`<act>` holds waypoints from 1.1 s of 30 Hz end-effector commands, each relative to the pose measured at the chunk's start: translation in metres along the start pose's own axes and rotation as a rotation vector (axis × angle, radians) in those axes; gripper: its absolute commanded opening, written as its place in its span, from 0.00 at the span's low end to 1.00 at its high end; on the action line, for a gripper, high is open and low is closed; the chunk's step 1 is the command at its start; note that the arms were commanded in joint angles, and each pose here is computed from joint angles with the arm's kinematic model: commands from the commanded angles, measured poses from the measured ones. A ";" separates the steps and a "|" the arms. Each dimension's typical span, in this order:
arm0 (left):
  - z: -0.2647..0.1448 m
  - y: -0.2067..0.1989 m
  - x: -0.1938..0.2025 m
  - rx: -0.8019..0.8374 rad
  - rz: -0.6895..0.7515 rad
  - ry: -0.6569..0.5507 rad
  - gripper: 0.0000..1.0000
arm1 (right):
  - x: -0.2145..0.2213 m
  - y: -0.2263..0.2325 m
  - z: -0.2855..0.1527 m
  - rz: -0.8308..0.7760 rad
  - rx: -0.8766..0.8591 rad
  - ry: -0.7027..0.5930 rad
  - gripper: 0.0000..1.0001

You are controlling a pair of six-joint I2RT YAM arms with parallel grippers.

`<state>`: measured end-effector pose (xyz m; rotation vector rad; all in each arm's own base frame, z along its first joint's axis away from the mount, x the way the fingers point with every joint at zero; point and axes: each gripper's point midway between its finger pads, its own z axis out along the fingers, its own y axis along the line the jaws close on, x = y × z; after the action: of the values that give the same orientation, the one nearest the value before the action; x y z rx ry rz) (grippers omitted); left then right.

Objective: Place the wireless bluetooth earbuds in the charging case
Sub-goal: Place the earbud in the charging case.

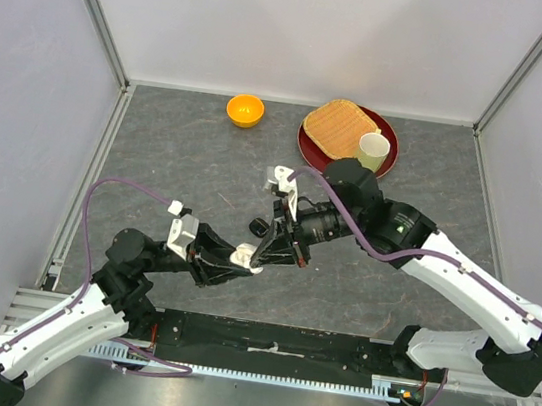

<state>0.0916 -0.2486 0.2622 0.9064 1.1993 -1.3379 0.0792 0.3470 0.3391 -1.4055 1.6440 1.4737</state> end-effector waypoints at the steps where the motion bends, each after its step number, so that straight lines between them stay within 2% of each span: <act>1: 0.003 -0.013 -0.028 0.053 0.036 -0.064 0.02 | -0.011 -0.009 0.008 -0.047 0.045 -0.007 0.00; 17: 0.002 -0.017 -0.025 0.070 0.030 -0.054 0.02 | -0.007 -0.030 0.018 -0.057 0.111 0.013 0.00; 33: 0.004 -0.012 -0.027 0.047 0.035 -0.071 0.02 | 0.009 -0.023 0.035 0.001 0.042 0.028 0.00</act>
<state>0.0862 -0.2489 0.2653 0.9287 1.1745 -1.3586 0.0967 0.3715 0.3106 -1.3947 1.7234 1.3731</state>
